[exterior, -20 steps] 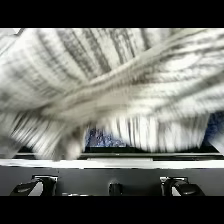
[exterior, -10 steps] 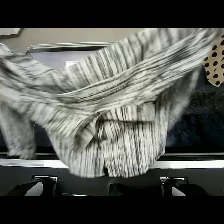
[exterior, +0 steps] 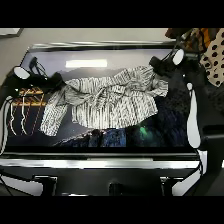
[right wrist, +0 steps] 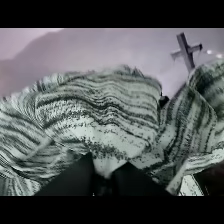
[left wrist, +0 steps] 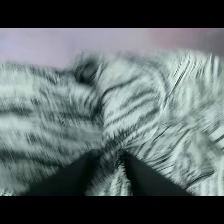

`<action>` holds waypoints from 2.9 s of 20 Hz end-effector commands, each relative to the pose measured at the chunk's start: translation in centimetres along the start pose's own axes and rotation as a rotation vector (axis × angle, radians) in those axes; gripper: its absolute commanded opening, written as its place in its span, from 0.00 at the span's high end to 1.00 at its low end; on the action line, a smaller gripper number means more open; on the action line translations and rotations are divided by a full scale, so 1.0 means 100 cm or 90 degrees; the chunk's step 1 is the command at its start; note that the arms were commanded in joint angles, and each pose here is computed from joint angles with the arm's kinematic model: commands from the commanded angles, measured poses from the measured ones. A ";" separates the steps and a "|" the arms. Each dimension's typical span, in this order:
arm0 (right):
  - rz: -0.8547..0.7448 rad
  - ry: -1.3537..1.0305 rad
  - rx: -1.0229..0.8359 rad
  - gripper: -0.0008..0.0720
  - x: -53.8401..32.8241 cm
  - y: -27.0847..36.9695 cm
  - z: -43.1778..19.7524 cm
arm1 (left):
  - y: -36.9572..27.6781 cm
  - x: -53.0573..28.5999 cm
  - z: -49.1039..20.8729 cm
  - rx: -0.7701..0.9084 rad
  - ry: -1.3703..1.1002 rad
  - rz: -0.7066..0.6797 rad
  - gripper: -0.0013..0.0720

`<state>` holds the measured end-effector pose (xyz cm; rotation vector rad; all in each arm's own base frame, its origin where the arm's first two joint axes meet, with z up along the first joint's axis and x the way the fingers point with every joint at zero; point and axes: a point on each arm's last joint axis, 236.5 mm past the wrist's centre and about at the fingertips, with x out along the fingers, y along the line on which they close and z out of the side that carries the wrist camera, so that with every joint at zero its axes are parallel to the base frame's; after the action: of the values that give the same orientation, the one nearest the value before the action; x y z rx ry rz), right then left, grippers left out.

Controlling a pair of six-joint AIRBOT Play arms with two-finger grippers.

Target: Fold the clothes and pants, and hang the long-sleeved shirts on hangers.

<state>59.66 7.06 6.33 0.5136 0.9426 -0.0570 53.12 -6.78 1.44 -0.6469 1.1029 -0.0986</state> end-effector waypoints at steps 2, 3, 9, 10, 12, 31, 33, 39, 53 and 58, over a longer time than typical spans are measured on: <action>-0.033 0.079 -0.028 0.26 0.023 -0.028 -0.026 | 0.015 0.025 -0.016 -0.023 0.053 0.004 0.08; -0.039 0.082 -0.045 0.20 0.007 -0.037 -0.020 | 0.016 0.012 -0.010 -0.025 0.046 0.002 0.04; -0.036 0.217 -0.066 0.11 -0.074 -0.142 -0.026 | 0.046 -0.062 -0.035 0.051 0.067 0.015 0.04; 0.001 0.253 -0.048 0.11 -0.074 -0.148 -0.039 | 0.055 -0.061 -0.048 0.042 0.069 0.021 0.04; 0.056 0.298 -0.011 0.11 -0.062 -0.156 -0.064 | 0.072 -0.047 -0.074 0.011 0.074 0.031 0.04; 0.124 0.456 -0.022 0.94 0.018 -0.109 -0.172 | 0.078 0.012 -0.152 -0.011 0.181 0.024 0.04; 0.121 0.465 -0.009 0.94 0.013 -0.108 -0.173 | 0.075 0.024 -0.160 -0.003 0.194 0.027 0.04; 0.162 0.487 0.020 0.94 0.004 -0.091 -0.177 | 0.070 0.051 -0.171 -0.018 0.206 0.019 0.07; 0.382 -0.348 -0.144 0.95 -0.330 0.114 0.102 | -0.220 -0.286 0.044 0.360 -0.353 -0.256 0.96; 0.341 -0.619 -0.248 0.95 -0.545 0.118 0.058 | -0.252 -0.459 -0.010 0.399 -0.567 -0.281 0.96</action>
<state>43.67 6.51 48.34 0.4006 0.0863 0.3997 43.89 -11.35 43.34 -0.3172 0.2283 -0.5107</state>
